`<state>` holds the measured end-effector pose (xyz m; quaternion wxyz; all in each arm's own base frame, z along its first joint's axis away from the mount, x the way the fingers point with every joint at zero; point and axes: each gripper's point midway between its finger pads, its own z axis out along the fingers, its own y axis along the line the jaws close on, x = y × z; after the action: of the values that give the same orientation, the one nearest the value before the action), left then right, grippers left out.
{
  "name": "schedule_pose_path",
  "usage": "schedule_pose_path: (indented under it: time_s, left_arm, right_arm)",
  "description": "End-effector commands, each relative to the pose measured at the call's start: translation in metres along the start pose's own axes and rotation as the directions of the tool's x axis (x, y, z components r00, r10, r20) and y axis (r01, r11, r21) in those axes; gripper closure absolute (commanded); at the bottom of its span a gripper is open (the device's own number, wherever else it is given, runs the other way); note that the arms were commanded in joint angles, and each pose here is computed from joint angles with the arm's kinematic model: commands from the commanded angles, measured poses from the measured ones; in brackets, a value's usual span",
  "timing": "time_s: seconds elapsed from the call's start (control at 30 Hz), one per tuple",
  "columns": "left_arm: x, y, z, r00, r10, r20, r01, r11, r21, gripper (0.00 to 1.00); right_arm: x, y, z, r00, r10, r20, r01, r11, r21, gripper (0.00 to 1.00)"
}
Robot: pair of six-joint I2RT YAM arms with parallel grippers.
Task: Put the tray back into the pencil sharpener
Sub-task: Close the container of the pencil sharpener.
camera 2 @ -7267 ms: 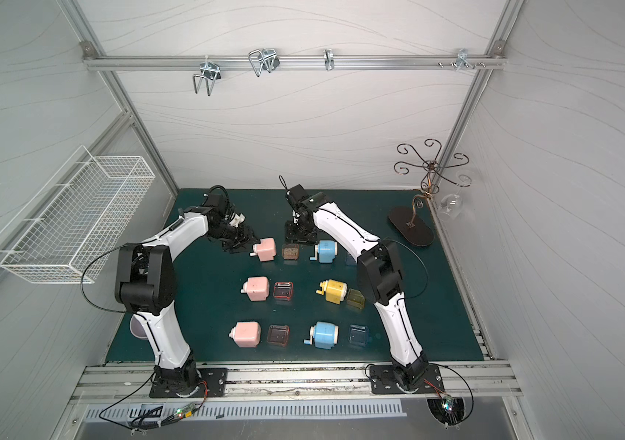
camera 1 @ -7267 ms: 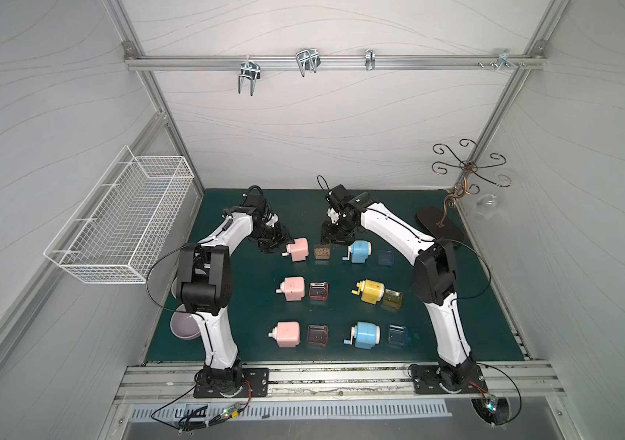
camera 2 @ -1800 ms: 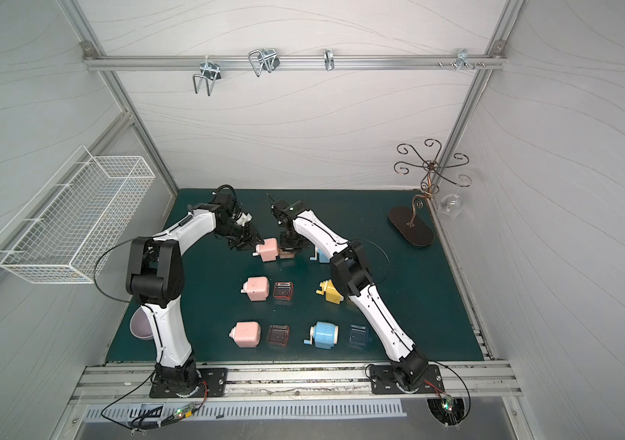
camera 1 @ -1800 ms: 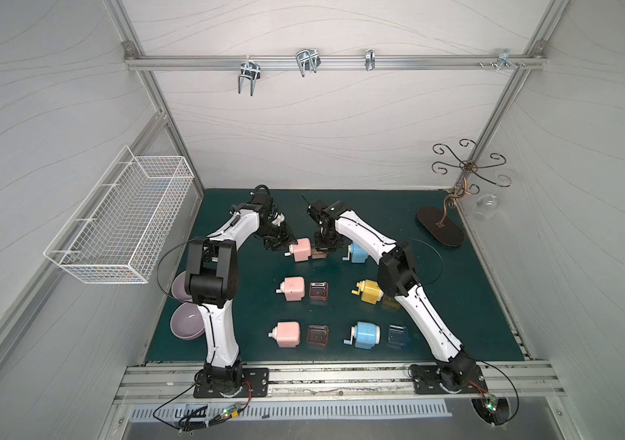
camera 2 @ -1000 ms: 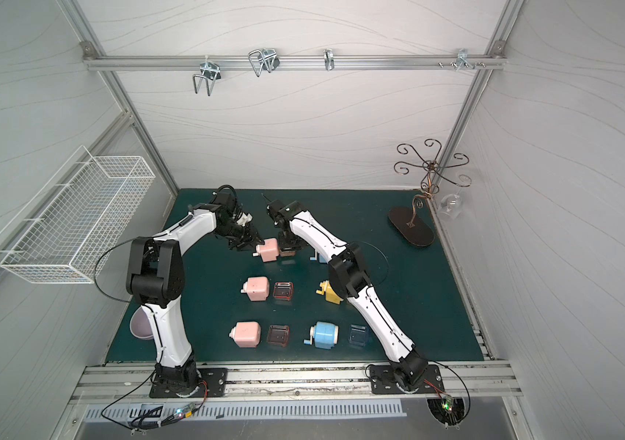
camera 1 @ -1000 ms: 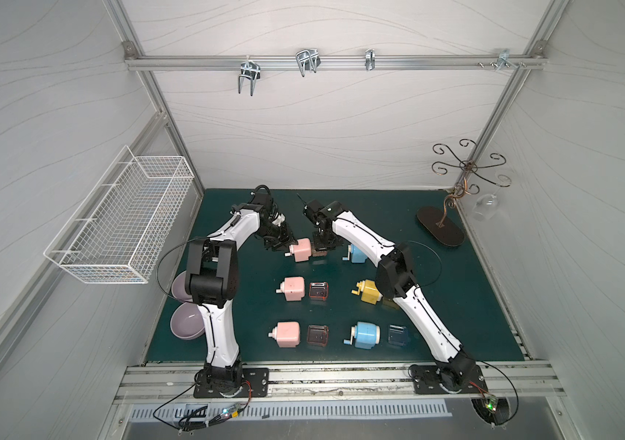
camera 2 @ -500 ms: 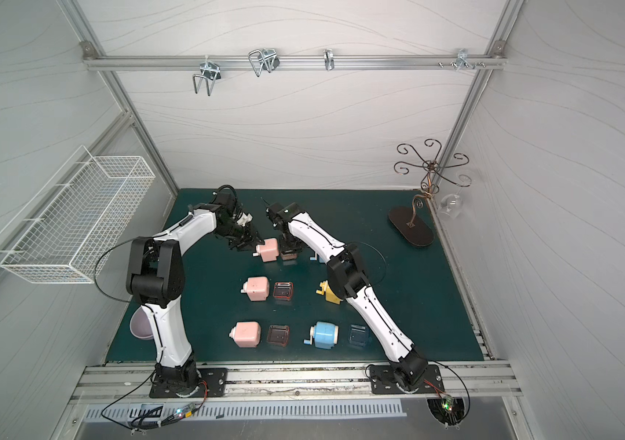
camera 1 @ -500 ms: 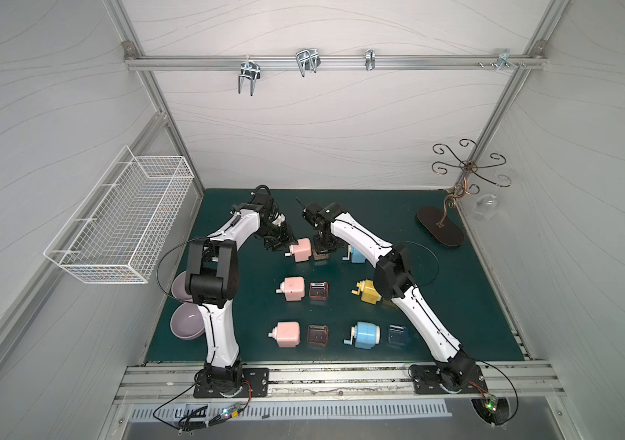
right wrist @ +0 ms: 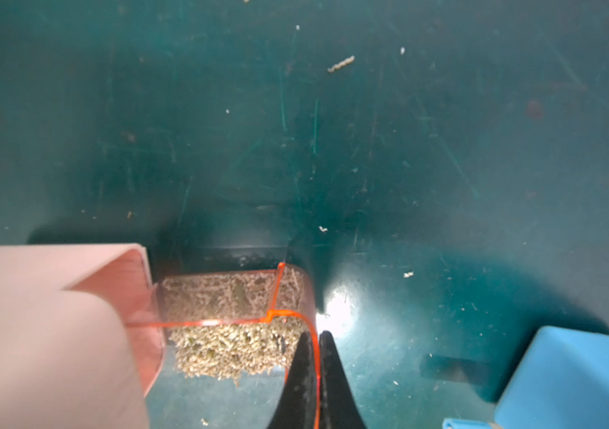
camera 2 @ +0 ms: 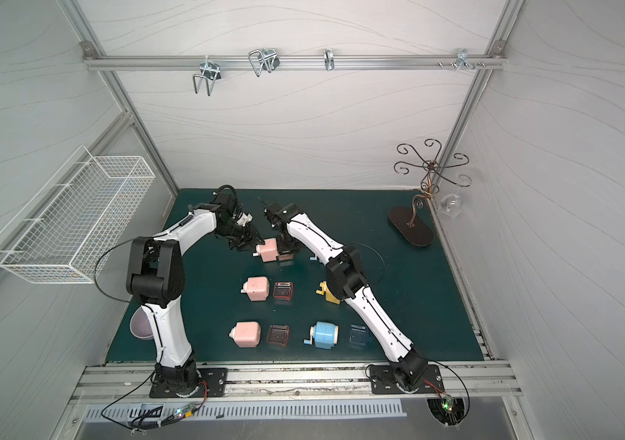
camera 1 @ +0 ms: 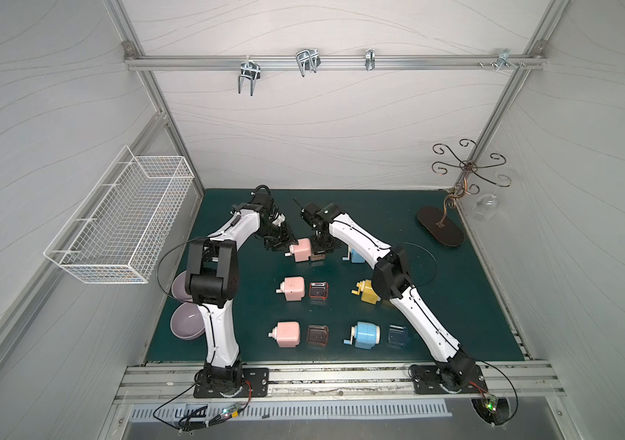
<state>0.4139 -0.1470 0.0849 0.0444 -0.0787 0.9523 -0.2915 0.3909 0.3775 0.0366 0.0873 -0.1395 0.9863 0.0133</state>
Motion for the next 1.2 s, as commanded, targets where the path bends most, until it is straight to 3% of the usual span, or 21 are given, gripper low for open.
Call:
schedule_pose_path:
  time_s: [0.0,1.17]
  left_arm:
    - [-0.002,-0.005,0.002,1.0,0.021,-0.01,-0.021,1.0,0.003,0.55]
    - [0.0,-0.003,0.006,0.999,0.024,-0.023,-0.024,1.0,-0.012,0.54]
  right_arm:
    - [0.012,0.01,0.01,0.999,-0.023,-0.047,0.022,1.0,-0.017,0.95]
    - [-0.01,0.023,-0.023,0.998,-0.002,0.064,0.007,0.996,-0.087,0.96]
